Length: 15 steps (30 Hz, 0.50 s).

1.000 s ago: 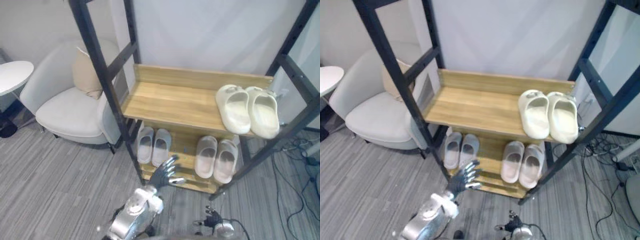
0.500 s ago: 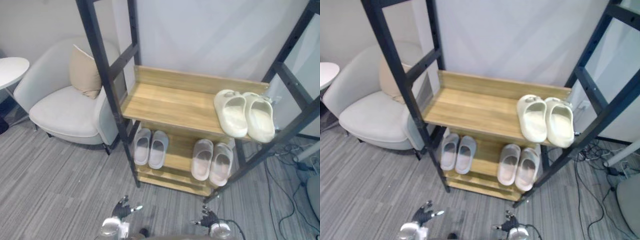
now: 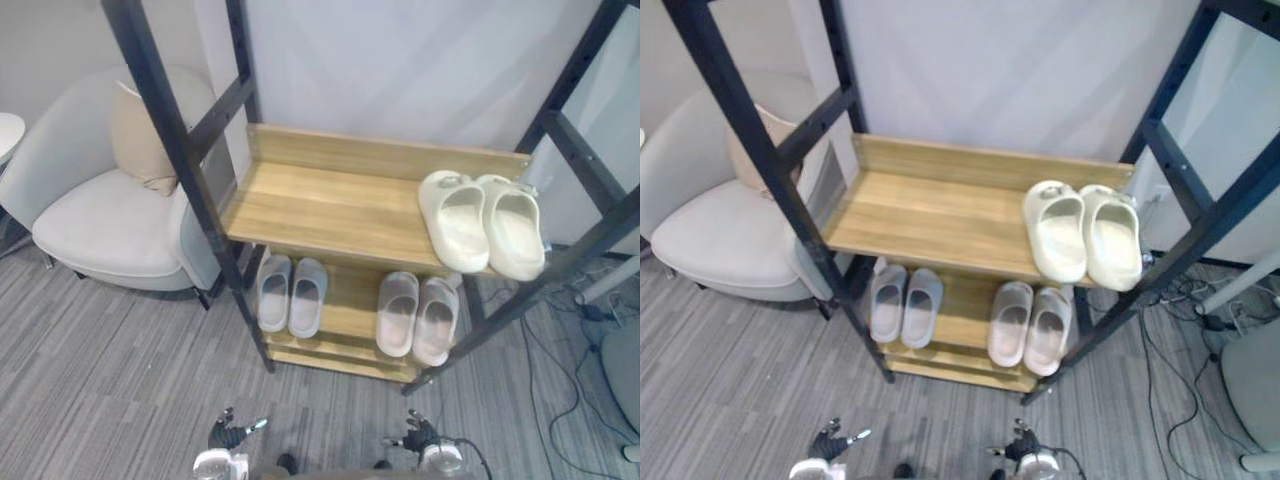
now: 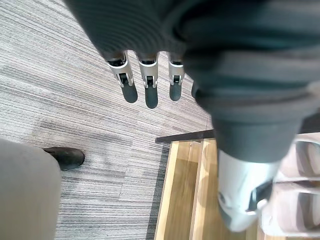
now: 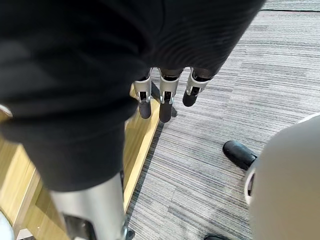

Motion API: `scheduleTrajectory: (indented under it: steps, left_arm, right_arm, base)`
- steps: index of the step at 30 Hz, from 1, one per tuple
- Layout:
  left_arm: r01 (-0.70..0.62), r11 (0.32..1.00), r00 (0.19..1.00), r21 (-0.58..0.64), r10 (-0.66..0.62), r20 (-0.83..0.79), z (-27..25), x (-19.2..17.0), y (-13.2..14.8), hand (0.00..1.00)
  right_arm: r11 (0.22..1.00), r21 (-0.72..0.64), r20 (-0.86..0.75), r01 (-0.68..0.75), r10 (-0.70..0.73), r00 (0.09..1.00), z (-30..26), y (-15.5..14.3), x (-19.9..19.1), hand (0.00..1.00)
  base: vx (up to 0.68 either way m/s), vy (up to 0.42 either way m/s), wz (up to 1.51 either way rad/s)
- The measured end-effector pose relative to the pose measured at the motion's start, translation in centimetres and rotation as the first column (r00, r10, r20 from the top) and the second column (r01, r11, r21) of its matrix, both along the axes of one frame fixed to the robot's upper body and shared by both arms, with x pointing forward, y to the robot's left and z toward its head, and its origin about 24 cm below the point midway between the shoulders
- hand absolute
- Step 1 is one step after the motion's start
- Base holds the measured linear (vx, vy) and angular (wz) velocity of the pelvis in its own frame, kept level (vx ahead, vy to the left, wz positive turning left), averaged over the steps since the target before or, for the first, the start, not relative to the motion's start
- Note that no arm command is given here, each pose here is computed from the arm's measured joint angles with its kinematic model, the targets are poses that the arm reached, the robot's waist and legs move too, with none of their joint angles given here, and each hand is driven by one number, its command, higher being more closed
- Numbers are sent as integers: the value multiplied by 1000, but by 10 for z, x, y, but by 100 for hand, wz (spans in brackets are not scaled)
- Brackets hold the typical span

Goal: Organize the slippers on the shoe rack

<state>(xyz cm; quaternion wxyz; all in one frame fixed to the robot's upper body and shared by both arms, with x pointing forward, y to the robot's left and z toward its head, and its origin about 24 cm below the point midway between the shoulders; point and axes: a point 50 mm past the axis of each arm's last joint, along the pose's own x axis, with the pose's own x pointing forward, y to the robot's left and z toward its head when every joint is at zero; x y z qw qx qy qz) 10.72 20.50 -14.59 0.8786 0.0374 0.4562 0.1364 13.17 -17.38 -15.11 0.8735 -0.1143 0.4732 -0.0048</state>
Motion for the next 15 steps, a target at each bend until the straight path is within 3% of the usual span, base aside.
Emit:
scheduleTrajectory:
  steps: [5, 10, 15]
  left_arm:
    - [0, 1000, 1000, 11, 0, 15, 2, 5, 3, 0]
    - [-6, 999, 1000, 35, 5, 28, 5, 11, 6, 0]
    - [23, 999, 999, -27, -22, 34, 2, 17, -21, 0]
  right_arm:
    - [999, 29, 14, -18, 18, 1000, 1, 14, 7, 0]
    - [998, 40, 49, -43, 41, 998, 5, 22, 18, 0]
    - [999, -4, 91, -48, 48, 995, 13, 9, 35, 0]
  base:
    - [73, 5, 79]
    - [129, -189, 144]
    - [68, -194, 98]
